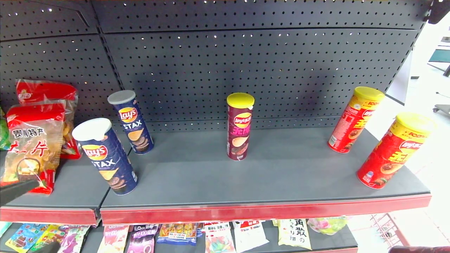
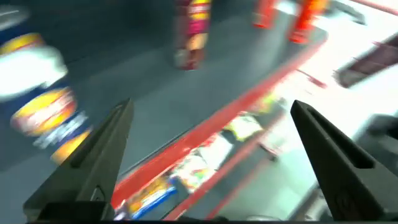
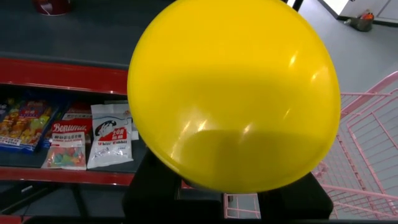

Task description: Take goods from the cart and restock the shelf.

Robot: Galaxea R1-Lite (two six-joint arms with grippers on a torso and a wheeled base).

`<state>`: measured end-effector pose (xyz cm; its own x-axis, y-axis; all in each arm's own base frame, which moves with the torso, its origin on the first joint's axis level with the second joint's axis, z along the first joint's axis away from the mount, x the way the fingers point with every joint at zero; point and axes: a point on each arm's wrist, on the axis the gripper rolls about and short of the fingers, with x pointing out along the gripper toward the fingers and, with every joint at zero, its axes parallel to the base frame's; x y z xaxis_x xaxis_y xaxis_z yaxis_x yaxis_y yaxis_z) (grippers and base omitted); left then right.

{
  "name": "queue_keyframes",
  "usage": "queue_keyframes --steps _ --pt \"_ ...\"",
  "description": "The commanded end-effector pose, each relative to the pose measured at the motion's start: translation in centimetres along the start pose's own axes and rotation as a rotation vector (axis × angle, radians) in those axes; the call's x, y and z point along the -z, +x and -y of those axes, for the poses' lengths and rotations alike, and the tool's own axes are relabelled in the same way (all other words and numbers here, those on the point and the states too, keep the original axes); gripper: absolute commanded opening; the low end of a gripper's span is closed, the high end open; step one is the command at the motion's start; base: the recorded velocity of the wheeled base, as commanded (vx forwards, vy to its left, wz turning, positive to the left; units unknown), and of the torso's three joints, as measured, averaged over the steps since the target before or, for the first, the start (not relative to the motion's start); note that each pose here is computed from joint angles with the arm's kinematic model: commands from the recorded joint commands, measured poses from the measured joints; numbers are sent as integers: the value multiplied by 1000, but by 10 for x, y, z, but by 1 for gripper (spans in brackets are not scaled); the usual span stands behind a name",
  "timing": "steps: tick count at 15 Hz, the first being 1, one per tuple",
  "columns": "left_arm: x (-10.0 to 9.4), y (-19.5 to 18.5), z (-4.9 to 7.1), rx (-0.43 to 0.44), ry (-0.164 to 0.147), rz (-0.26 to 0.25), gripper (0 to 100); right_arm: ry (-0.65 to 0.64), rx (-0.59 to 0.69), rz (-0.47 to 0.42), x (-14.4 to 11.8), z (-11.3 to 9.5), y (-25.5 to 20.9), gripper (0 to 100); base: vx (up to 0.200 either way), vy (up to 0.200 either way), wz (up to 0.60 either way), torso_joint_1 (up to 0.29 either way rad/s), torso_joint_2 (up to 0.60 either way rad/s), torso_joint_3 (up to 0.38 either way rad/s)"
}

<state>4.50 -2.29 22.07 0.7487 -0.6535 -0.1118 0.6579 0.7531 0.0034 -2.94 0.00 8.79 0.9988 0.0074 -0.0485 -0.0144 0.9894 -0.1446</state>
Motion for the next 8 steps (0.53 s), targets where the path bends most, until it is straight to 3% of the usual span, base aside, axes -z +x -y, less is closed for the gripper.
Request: queue_keyframes --steps 1,3,4,8 --pt "-9 54 -12 140 -13 -105 100 0 0 -1 0 0 0 0 0 0 0 0 0 0" --pt "-8 89 -20 163 26 -109 100 1 0 1 0 0 0 0 0 0 0 0 0 0" --pt "-6 115 -24 182 78 -109 100 0 0 1 0 0 0 0 0 0 0 0 0 0" --pt "-8 181 -31 125 106 -189 100 0 2 4 0 0 0 0 0 0 0 0 0 0"
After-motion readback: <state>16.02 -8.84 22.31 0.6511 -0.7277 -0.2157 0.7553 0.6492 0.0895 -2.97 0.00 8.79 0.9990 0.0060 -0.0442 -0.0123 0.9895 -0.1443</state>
